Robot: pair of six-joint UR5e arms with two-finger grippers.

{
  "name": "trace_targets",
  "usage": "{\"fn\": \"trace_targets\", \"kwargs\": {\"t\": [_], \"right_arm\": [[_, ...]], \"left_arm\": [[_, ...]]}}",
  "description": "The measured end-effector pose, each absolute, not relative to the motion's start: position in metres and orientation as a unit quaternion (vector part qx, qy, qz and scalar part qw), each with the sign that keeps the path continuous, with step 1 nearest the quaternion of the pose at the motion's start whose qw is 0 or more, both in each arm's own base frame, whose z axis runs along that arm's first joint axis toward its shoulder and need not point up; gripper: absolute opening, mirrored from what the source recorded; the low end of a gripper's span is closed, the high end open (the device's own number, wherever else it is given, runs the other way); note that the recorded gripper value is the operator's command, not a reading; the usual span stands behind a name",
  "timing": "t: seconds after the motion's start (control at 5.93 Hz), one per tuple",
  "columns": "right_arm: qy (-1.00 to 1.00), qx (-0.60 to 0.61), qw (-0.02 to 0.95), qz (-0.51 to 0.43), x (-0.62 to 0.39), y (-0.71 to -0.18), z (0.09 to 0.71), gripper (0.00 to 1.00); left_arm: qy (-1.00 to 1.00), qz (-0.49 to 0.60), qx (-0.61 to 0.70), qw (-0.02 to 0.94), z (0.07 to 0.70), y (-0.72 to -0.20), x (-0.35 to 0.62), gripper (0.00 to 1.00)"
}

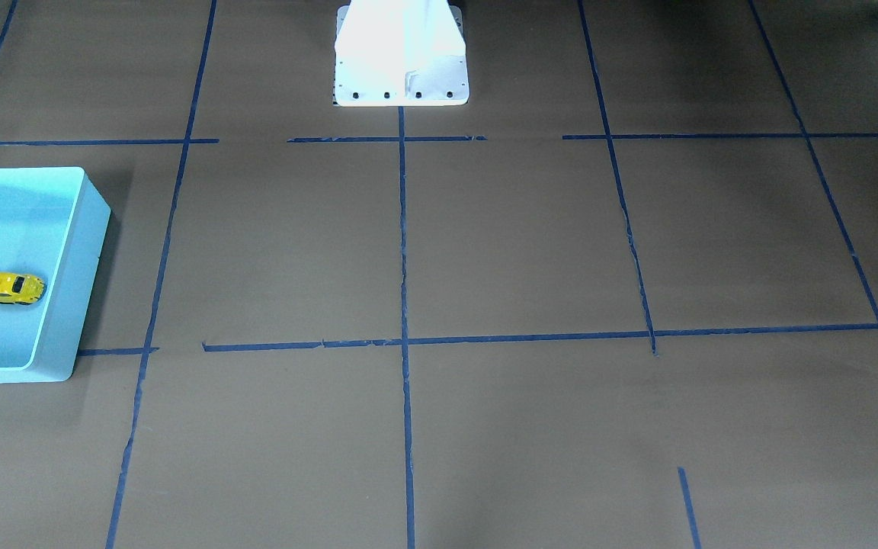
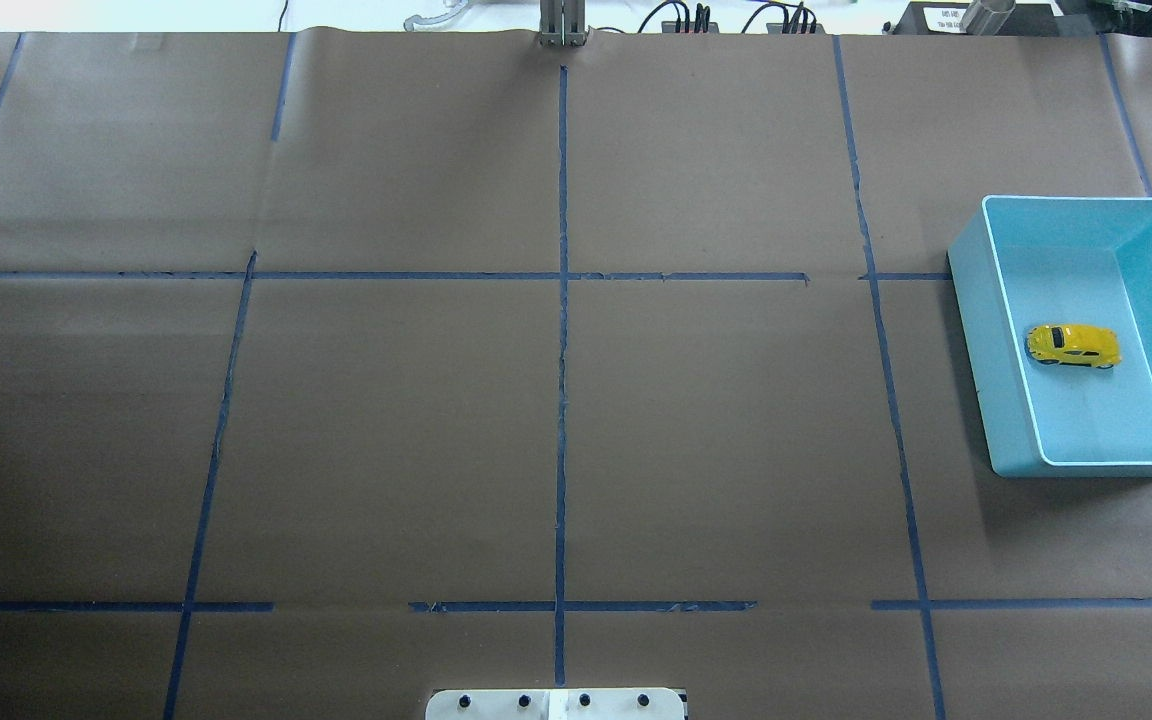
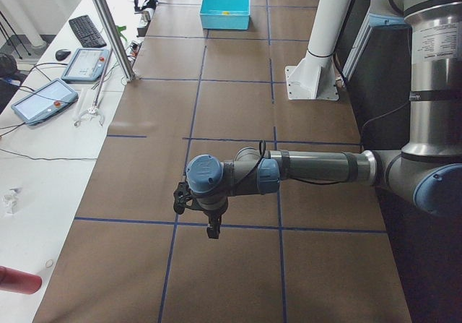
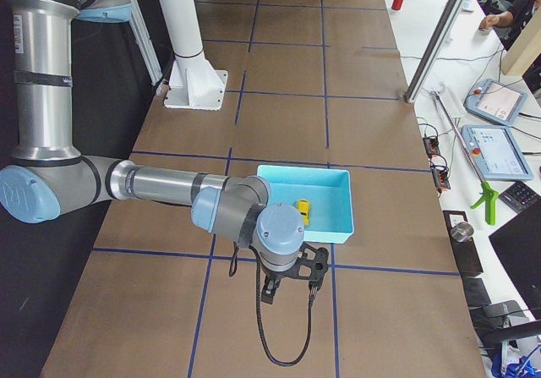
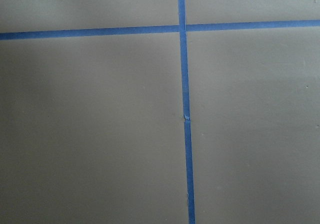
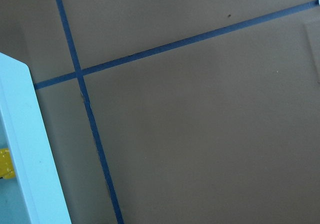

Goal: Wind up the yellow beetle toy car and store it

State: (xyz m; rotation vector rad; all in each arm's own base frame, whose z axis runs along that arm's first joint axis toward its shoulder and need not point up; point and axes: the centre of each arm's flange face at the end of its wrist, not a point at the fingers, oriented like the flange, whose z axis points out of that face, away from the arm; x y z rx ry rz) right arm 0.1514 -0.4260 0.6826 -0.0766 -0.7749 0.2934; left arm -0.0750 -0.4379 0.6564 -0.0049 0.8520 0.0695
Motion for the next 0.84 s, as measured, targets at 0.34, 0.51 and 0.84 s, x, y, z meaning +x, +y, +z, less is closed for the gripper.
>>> {"fn": "trace_targets", "kwargs": {"t": [0.34, 0.51, 0.84], "right_arm": [[-0.354, -0.035, 0.929, 0.105, 0.102, -0.449, 0.655, 1.00], [-0.353, -0.038, 0.929, 0.099, 0.089, -0.451, 0.637, 1.00], [-0.354, -0.060, 0.928, 0.098, 0.083, -0.439, 0.587, 1.00]], "left_arm": [[0.413, 0.034, -0.002, 0.910, 0.655, -0.438, -0.075, 1.00], [0.413, 0.034, -0.002, 0.910, 0.655, -0.438, -0.075, 1.00], [0.413, 0.034, -0.002, 0.910, 0.656, -0.438, -0.075, 1.00]]}}
